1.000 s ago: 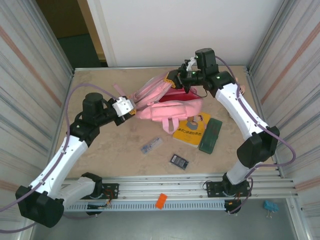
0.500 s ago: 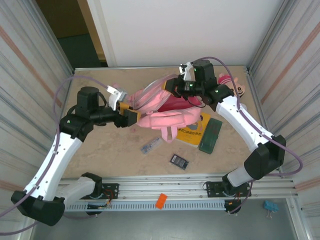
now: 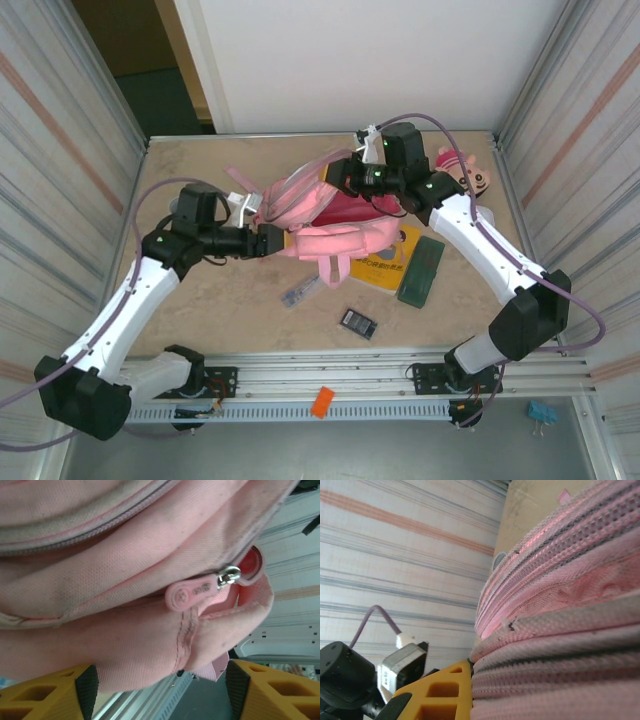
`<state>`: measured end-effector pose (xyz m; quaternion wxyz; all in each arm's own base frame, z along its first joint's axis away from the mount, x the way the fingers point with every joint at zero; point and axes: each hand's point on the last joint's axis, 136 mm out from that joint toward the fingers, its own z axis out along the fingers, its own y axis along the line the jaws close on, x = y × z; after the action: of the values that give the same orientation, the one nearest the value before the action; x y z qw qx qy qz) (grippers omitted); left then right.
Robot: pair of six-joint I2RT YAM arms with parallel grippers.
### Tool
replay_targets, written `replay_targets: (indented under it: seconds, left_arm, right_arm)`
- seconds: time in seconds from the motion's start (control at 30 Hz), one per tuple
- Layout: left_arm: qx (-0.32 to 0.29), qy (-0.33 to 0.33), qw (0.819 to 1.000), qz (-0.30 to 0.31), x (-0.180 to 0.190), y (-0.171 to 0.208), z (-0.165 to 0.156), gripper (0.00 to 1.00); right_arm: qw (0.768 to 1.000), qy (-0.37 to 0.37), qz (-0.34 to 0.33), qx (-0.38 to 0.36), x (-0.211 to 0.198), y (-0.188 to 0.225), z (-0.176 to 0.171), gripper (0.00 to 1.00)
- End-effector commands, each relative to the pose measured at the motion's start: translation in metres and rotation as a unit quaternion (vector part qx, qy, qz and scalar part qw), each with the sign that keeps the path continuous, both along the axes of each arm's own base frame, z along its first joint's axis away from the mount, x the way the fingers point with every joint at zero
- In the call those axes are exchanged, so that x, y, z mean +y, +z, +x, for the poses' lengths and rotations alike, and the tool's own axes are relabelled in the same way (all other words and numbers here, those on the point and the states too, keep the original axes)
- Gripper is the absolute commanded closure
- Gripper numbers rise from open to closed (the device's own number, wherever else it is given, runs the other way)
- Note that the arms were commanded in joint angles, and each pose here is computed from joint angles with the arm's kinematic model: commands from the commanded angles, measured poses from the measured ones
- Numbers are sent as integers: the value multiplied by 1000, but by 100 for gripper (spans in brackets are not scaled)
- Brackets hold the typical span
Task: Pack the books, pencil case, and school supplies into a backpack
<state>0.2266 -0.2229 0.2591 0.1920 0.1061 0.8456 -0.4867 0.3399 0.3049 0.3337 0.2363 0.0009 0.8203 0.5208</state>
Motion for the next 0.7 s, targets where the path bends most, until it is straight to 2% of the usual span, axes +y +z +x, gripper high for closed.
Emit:
replay_targets:
  seconds: [0.0, 0.23, 0.37, 0.57, 0.67]
  left_arm:
    - [-2, 17, 999, -28, -15, 6, 12, 32]
    - [-33, 29, 998, -40, -27, 18, 22, 34]
    - [-40, 50, 998, -29, -22, 12, 28, 39]
    - [-41, 66, 997, -7, -18, -7, 35, 39]
    - [-56, 61, 996, -19, -22, 0, 39, 52]
  right_arm:
    - [996, 15, 35, -84, 3, 42, -8, 100]
    - [996, 17, 36, -81, 7, 37, -12, 100]
    - [996, 17, 38, -81, 8, 37, -12, 100]
    - [996, 18, 44, -81, 11, 38, -12, 100]
    - [996, 20, 45, -79, 13, 36, -12, 100]
